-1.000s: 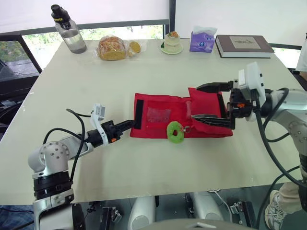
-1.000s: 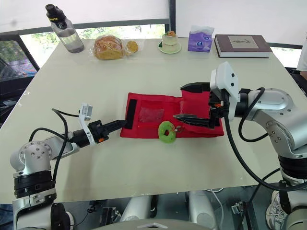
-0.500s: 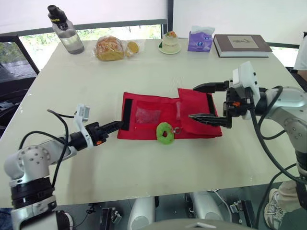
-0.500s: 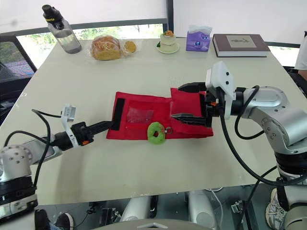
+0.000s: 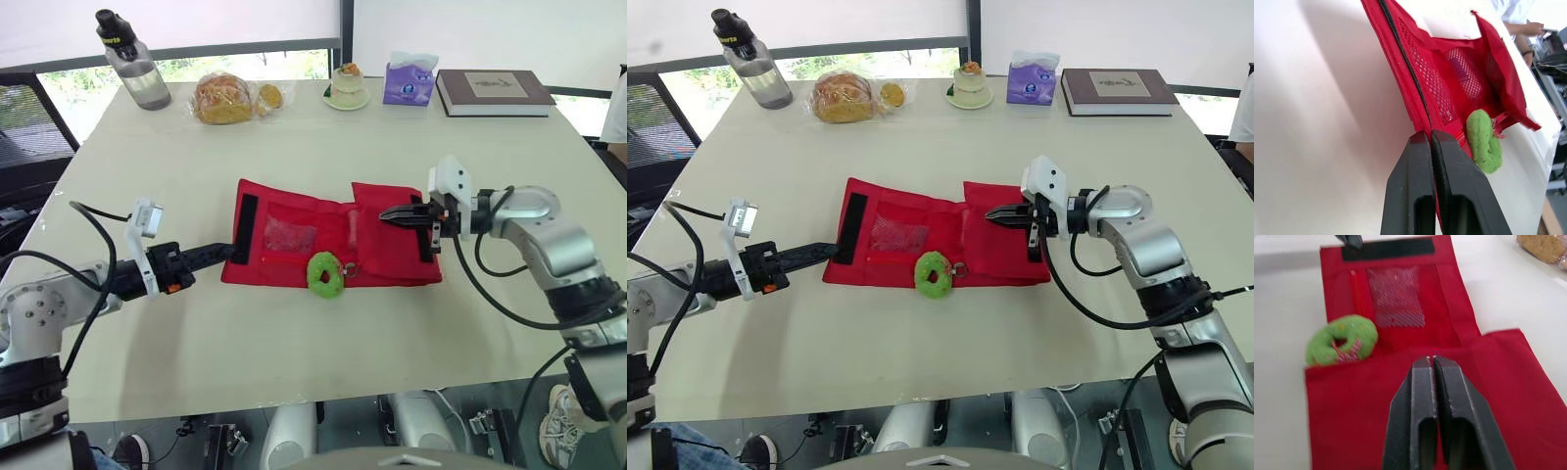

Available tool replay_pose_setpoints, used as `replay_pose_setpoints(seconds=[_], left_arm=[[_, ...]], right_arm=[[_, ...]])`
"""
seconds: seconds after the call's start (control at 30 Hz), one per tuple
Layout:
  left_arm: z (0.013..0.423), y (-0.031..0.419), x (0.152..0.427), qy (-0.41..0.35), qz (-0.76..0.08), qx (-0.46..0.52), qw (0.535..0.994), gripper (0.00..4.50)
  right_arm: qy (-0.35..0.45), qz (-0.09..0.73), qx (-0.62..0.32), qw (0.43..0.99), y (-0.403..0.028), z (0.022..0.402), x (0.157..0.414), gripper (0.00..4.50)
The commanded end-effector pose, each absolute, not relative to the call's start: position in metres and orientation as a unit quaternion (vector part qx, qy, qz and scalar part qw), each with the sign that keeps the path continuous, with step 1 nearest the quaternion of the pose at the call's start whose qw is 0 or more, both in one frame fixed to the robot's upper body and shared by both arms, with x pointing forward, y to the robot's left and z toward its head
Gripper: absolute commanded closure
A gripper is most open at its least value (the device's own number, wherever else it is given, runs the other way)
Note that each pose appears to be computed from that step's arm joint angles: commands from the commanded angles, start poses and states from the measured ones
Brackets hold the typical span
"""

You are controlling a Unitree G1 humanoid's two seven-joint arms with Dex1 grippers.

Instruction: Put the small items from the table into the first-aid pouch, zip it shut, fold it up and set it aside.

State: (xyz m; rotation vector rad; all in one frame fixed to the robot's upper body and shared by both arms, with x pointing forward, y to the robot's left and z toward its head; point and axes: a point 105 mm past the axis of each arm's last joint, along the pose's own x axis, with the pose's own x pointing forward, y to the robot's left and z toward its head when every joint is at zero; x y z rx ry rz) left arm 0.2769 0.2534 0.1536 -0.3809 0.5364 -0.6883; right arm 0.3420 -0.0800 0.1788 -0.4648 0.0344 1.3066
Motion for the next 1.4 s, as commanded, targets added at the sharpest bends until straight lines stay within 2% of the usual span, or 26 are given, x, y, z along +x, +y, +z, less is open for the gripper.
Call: replay_pose_setpoints(seconds=[0.03, 0.23, 0.43, 0.57, 0.83, 1.13, 1.4], left_arm=[[0.166, 0.263, 0.280, 0.243, -0.340, -0.152, 0.896, 4.50], [0.182, 0.253, 0.282, 0.211, -0.382, -0.126, 0.891, 4.50], [0.214, 0.216, 0.285, 0.170, -0.456, -0.106, 0.867, 4.50], [0.238, 0.184, 0.282, 0.134, -0.521, -0.099, 0.837, 4.50], [0.256, 0.128, 0.281, 0.095, -0.615, -0.083, 0.778, 4.50], [0.252, 0.074, 0.284, 0.082, -0.692, -0.090, 0.712, 4.50], [0.238, 0.055, 0.299, 0.086, -0.696, -0.103, 0.705, 4.50]], right_arm=[[-0.007, 0.603, -0.228, 0.764, -0.078, 0.176, 0.355, 4.45], [0.018, 0.615, -0.251, 0.747, -0.076, 0.151, 0.362, 4.45], [0.027, 0.618, -0.264, 0.740, -0.070, 0.137, 0.367, 4.45], [0.036, 0.621, -0.265, 0.737, -0.069, 0.128, 0.367, 4.45], [0.044, 0.620, -0.261, 0.738, -0.067, 0.118, 0.369, 4.45], [0.051, 0.615, -0.262, 0.742, -0.067, 0.113, 0.370, 4.45], [0.044, 0.608, -0.254, 0.751, -0.066, 0.115, 0.370, 4.45]])
